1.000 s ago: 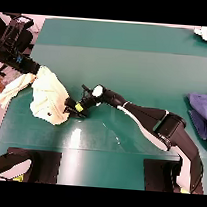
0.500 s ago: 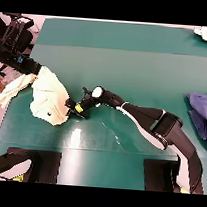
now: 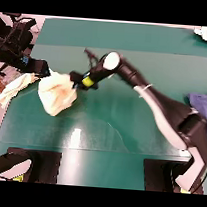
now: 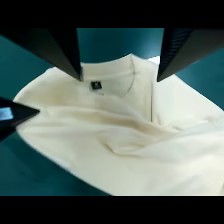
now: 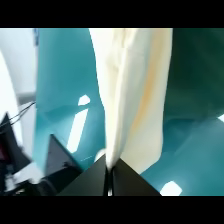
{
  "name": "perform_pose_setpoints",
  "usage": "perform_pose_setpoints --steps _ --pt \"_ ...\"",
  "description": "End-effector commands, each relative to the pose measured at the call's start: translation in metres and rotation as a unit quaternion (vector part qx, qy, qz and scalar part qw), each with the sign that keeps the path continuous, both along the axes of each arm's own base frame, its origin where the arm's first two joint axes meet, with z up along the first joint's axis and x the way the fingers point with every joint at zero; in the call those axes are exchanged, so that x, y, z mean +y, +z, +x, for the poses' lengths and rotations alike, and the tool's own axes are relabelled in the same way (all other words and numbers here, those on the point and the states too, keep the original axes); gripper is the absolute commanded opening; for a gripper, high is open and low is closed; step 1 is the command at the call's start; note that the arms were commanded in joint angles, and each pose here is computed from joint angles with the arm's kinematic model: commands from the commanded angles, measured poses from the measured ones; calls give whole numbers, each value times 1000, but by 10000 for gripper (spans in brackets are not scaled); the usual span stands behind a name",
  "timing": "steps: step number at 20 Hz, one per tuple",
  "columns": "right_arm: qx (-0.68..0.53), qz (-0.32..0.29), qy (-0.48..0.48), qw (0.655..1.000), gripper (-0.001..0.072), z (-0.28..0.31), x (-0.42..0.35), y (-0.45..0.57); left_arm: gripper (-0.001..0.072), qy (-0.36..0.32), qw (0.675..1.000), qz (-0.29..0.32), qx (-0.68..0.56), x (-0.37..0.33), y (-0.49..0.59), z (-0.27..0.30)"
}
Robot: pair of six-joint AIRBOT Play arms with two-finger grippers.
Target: Fold the shirts.
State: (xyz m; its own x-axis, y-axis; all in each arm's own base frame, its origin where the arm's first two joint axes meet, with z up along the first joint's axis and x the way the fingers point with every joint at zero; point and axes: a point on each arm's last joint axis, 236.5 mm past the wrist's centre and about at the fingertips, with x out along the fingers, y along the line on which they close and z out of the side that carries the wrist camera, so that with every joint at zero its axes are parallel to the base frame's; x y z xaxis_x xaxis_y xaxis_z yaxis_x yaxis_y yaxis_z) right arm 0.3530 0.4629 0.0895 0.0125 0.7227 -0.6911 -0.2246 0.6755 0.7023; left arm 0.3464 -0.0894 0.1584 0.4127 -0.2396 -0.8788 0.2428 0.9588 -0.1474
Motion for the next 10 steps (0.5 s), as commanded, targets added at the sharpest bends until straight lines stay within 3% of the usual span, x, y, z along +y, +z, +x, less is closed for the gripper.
perform_pose_setpoints --steps 1,4,10 --pt "-121 -167 -31 978 20 41 -124 37 541 -22 996 -86 -5 -39 15 -2" --pt "-156 -283 -62 944 21 51 -224 57 542 -41 991 -125 0 -58 22 -7" --pt "-119 -325 -123 930 21 29 -334 43 542 -47 994 -97 18 -48 11 -15"
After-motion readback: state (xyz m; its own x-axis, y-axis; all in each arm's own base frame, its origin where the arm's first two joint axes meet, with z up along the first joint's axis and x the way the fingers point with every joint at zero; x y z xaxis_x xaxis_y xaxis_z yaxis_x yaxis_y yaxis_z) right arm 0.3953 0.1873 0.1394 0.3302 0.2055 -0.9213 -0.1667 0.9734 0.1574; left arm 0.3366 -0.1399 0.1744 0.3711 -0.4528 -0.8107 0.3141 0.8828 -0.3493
